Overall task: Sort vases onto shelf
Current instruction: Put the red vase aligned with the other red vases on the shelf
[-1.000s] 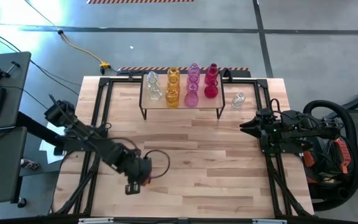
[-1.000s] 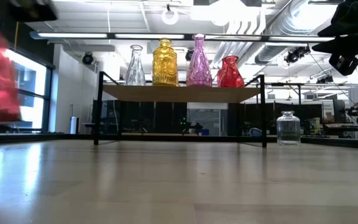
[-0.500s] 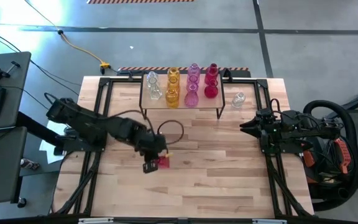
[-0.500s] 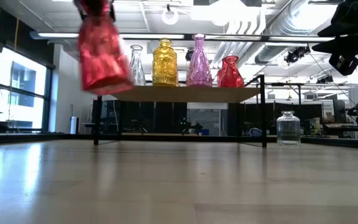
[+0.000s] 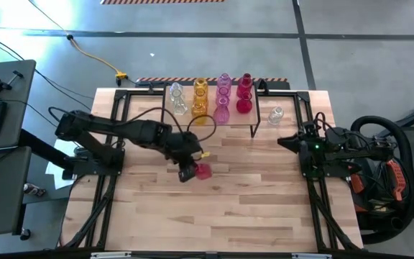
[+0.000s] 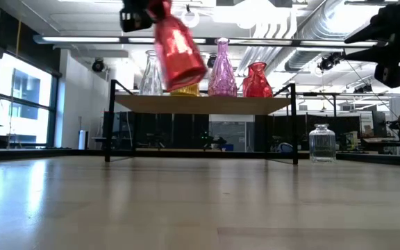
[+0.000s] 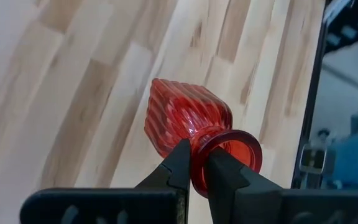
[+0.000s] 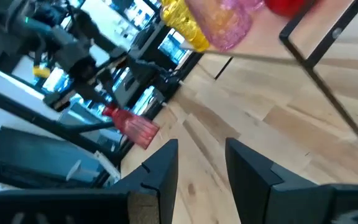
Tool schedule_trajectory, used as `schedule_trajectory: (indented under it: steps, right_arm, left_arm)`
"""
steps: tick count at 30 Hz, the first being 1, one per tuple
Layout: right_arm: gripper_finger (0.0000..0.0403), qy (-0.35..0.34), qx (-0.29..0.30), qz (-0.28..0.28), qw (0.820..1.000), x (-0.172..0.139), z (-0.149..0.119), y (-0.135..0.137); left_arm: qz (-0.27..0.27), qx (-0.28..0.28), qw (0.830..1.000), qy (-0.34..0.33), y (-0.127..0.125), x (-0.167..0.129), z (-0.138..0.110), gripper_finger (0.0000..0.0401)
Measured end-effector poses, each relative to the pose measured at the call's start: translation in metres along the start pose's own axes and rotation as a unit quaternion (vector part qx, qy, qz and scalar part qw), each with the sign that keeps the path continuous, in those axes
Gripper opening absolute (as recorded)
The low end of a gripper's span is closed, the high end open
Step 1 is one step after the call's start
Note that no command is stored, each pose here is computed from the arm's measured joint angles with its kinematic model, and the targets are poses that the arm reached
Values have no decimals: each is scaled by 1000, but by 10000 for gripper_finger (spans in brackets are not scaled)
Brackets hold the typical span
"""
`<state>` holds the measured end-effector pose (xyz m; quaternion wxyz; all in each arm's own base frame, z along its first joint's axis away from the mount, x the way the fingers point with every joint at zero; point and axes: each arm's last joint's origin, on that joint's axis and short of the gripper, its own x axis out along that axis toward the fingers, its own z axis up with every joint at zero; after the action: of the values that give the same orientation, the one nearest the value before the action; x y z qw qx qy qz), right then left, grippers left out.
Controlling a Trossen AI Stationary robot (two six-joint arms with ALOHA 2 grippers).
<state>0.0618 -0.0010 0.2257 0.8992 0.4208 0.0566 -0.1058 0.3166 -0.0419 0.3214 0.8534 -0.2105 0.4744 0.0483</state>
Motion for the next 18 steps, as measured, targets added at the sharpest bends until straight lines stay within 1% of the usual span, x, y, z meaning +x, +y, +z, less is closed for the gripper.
schedule_trajectory:
  steps: [4,8,10,14,18]
  right_arm:
    - [114,0,-14,0,1000,0,0,0]
    - [115,-2,-74,3,997,0,0,1]
    - [119,-15,-91,17,996,0,3,4]
    - [148,-38,-89,59,994,-1,8,11]
    - [191,-58,-85,61,993,3,11,16]
  left_arm:
    - [-10,-11,999,-32,4,-1,10,17]
    - [-16,-27,998,-50,9,-1,16,17]
    - [-30,-30,998,-52,11,-2,19,17]
    - [-44,-34,996,-66,13,-3,24,17]
    - [-65,-37,994,-74,15,-4,29,17]
